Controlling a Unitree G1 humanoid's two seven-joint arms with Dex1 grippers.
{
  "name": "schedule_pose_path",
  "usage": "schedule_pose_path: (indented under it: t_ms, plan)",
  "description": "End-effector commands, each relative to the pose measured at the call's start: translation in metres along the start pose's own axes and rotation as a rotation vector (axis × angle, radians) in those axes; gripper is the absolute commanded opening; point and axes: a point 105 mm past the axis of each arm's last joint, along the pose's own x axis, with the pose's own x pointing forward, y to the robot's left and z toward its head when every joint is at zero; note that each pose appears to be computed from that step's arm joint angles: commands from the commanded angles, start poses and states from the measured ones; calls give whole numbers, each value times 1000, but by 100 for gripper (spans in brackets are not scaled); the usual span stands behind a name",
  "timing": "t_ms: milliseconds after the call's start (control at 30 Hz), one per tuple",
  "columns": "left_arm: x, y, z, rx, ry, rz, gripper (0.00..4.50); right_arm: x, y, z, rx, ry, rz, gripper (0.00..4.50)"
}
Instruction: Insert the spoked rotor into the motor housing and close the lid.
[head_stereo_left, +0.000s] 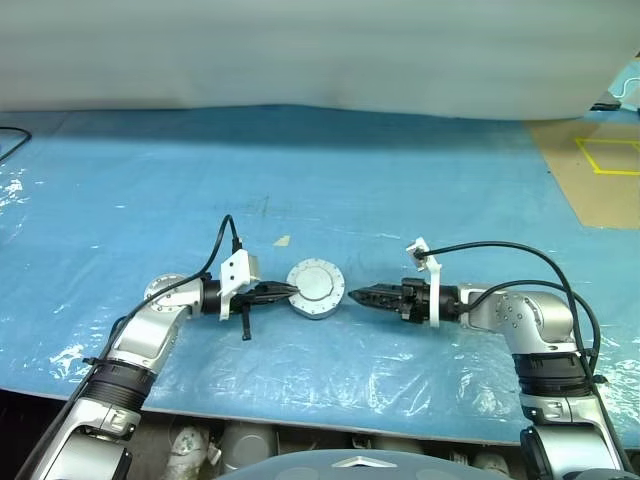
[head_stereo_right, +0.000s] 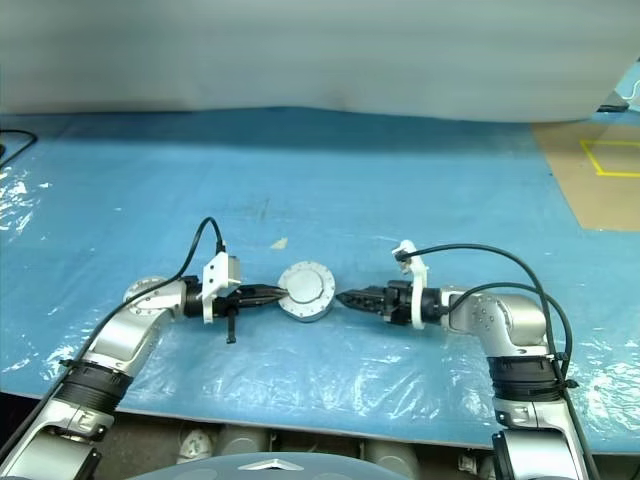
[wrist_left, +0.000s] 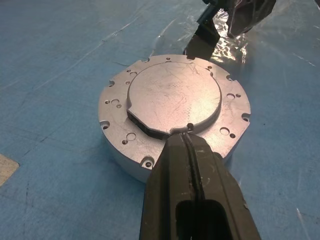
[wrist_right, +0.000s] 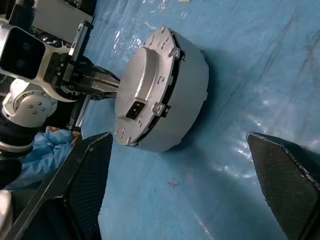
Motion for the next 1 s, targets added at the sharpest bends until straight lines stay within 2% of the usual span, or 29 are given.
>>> schedule_pose_path:
  t_ms: [33,167,467,567,733,833,867,900,1000]
  plan:
    - [0,-2,-12,-23,49,-5,0,8,7,-5,38,2,34,447]
    - [-1,-2,-11,-20,48,-7,0,21,6,-8,71,-2,37,447]
    - [0,-3,-11,-22,46,-8,0,32,2,5,116,-85,28,447]
    - [1,-3,-11,-22,46,-8,0,35,4,5,116,-97,35,390]
    - [1,-2,-11,-19,46,-10,0,39,12,6,105,-116,63,218]
    - [1,-2,-11,-19,47,-12,0,40,18,8,90,-121,85,160]
    - [1,-2,-11,-19,47,-13,0,41,19,8,88,-124,88,128]
    - [1,-2,-11,-18,47,-14,0,41,21,8,89,-127,91,109]
    - [2,-2,-10,-16,45,-15,0,43,23,9,84,-129,96,107]
